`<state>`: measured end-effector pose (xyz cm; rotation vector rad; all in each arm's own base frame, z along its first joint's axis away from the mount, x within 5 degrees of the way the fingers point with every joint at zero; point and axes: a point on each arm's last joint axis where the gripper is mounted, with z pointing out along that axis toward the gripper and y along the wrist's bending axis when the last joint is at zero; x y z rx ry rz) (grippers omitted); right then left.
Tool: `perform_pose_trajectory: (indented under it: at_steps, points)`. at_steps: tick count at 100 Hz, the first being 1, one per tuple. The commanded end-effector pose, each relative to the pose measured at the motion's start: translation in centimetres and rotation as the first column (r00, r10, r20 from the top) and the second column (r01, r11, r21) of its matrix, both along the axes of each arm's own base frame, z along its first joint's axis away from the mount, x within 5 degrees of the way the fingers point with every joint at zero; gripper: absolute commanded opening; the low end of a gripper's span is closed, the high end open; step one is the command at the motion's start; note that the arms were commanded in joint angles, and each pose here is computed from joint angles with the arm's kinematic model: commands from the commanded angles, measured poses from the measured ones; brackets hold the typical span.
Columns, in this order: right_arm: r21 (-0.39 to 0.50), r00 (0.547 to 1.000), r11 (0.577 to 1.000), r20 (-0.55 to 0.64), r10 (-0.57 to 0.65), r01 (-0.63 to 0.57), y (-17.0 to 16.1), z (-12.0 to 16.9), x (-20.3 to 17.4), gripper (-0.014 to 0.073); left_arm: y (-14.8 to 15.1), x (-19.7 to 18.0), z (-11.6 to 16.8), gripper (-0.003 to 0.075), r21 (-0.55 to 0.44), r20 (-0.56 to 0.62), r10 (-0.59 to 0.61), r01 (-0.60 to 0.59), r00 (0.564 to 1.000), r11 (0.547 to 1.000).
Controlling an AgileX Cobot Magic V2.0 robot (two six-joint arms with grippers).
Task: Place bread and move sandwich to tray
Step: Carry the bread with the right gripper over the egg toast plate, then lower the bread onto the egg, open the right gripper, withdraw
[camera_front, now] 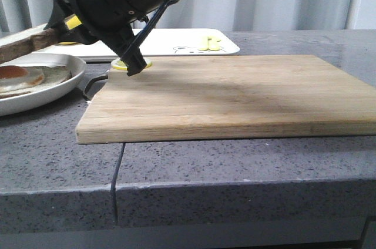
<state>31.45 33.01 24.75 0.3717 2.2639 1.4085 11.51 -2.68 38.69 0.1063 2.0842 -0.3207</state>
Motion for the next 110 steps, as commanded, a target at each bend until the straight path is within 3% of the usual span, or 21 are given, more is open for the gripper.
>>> perform_pose_trajectory:
  at_steps: [1,33,63,110]
  points:
    - [0.111,1.000,0.994,0.029,0.006,-0.009,-0.1,3.7,-0.4,-0.0018,0.0,0.3,1.3,0.0407,-0.036,0.075,0.015,-0.012,0.997,0.999]
    - [0.082,0.999,0.996,0.018,0.027,-0.028,-0.2,2.7,-0.8,0.0248,0.0,0.3,1.3,0.0407,-0.036,0.075,0.015,-0.012,0.997,0.999]
    - [0.060,0.998,0.997,0.046,0.047,-0.050,-0.2,2.7,-0.9,0.0385,0.0,0.3,1.3,0.0407,-0.036,0.075,0.015,-0.012,0.997,0.999]
    - [0.032,0.993,0.999,0.113,0.023,-0.027,-1.1,4.1,-0.7,0.0415,0.0,0.3,1.3,0.0407,-0.036,0.075,0.015,-0.012,0.997,0.999]
